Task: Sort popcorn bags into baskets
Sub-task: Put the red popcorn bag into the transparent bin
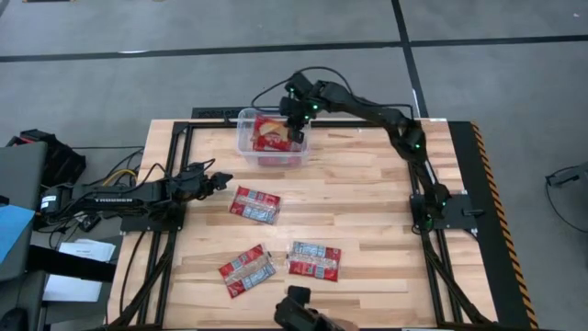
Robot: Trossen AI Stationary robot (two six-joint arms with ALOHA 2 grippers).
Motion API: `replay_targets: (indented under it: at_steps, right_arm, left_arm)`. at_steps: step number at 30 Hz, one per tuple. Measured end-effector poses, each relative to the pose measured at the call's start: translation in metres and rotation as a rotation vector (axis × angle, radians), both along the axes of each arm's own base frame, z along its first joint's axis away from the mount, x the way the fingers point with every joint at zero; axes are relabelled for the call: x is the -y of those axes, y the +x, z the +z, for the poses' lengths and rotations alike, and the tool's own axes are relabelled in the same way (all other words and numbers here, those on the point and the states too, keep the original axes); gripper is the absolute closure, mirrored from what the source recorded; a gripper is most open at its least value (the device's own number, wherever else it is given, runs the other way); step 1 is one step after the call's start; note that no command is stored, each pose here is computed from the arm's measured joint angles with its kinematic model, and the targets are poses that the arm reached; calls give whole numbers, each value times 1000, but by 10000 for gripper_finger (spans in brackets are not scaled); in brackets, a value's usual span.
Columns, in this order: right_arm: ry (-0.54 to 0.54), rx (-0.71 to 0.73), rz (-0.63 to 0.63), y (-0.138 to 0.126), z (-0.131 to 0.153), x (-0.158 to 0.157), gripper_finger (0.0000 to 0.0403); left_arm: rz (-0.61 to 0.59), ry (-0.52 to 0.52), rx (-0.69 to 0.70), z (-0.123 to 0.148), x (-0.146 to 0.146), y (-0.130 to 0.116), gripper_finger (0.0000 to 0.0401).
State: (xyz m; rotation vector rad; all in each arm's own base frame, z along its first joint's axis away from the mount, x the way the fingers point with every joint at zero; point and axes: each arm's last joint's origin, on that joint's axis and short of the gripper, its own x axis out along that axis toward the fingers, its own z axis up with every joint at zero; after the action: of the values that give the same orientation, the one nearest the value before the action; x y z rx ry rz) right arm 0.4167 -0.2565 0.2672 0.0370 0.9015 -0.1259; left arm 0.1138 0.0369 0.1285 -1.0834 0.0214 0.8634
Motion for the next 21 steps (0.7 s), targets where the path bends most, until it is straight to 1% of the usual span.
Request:
replay_targets:
  at_steps: [2, 3, 5, 9, 13, 15, 17, 20, 21]
  right_arm:
    - [1, -34, -7, 1, -4, 3, 403]
    - [-19, -49, -25, 2, -5, 6, 401]
    - [-39, -70, -42, 4, -9, 8, 388]
    - [-85, -78, -24, 5, -8, 10, 344]
    - [-128, -99, -39, 4, -4, 9, 297]
    - [-140, -81, -36, 5, 3, 8, 276]
    - [-151, -61, -41, 3, 16, 6, 257]
    - [-163, -34, -43, 2, 34, 1, 239]
    - [-144, -40, -31, 0, 39, -2, 235]
  left_arm:
    - [0, 0, 0, 0, 0, 0, 140]
    - [1, 1, -1, 0, 0, 0, 140]
    - [7, 3, 0, 0, 0, 0, 140]
    - [18, -2, 6, 0, 0, 0, 140]
    - [24, -8, 12, 0, 0, 0, 140]
    - [24, -8, 12, 0, 0, 0, 140]
    - [26, -7, 12, 0, 0, 0, 140]
    - [40, 0, 11, 0, -1, -1, 140]
    - [44, -1, 13, 0, -1, -1, 140]
